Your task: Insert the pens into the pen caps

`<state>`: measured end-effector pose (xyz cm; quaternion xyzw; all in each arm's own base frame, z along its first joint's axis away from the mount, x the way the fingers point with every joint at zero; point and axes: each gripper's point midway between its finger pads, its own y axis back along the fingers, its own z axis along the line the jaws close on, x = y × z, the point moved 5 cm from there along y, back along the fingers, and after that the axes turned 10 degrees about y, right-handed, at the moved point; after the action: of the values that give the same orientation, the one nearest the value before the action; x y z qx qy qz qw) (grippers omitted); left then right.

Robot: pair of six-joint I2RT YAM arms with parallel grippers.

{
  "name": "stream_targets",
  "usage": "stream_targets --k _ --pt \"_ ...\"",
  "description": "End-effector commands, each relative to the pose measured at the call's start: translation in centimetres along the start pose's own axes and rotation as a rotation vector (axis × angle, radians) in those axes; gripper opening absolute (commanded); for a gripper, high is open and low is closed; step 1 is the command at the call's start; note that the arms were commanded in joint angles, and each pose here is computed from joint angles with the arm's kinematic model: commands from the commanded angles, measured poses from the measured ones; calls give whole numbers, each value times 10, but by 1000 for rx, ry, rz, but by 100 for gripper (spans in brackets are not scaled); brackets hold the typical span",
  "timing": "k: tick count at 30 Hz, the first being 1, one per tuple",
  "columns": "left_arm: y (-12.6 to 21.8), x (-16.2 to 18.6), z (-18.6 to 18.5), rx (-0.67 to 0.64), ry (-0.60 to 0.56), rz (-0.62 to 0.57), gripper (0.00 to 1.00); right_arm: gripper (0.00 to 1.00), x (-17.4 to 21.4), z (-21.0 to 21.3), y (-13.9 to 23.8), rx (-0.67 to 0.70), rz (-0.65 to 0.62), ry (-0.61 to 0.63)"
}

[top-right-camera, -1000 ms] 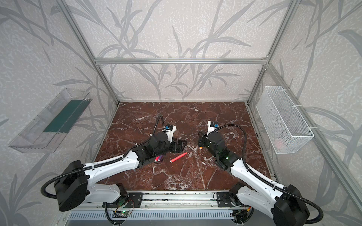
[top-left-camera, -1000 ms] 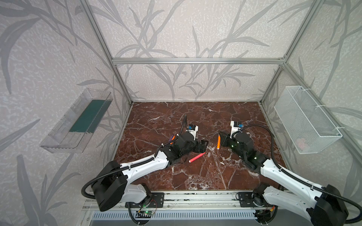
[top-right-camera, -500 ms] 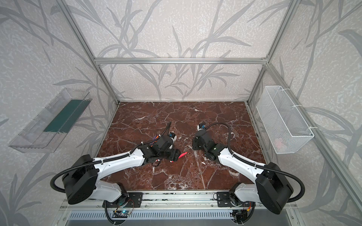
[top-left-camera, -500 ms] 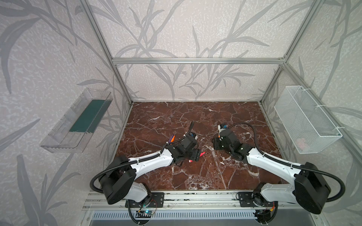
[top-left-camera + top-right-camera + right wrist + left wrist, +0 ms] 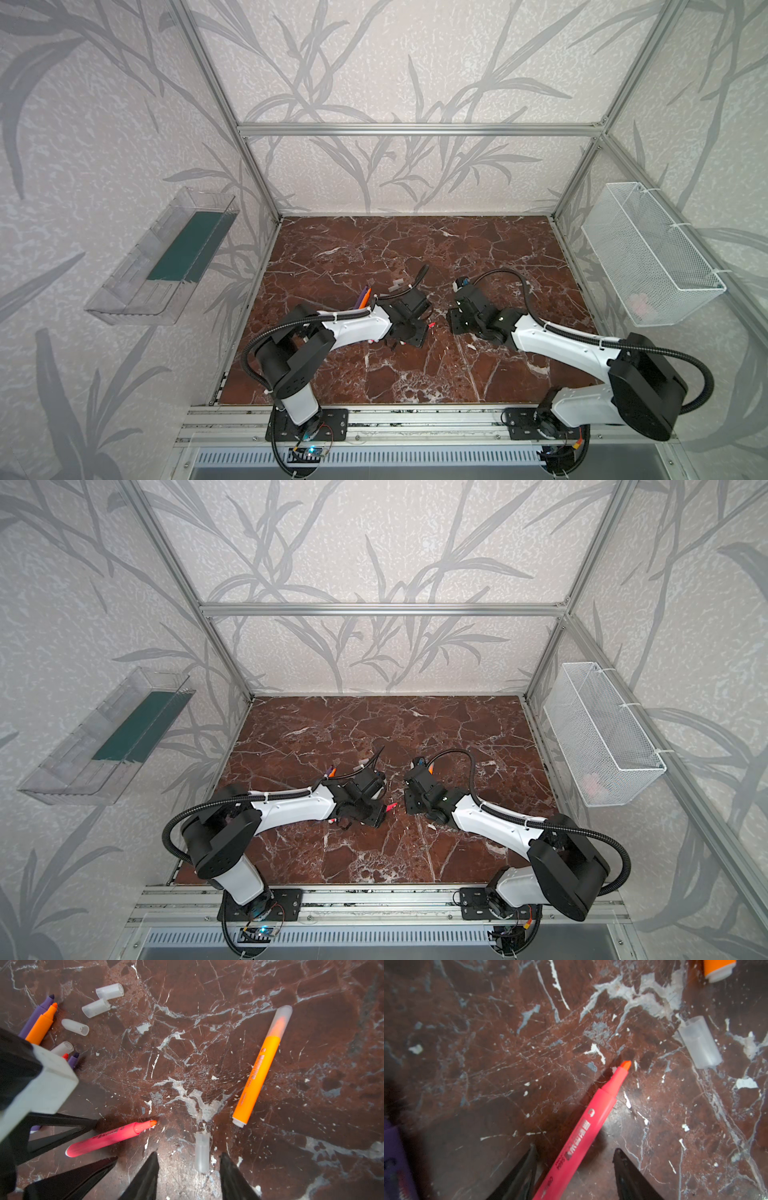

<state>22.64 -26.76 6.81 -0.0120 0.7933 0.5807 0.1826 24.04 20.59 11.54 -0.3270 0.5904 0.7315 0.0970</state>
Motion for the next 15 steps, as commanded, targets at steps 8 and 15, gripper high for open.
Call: stream_targets --k 8,15 --pt "-5 7 1 -9 -10 57 20 51 28 11 -21 91 139 99" --pt "2 5 1 -10 -8 42 18 58 38 7 -19 128 160 115"
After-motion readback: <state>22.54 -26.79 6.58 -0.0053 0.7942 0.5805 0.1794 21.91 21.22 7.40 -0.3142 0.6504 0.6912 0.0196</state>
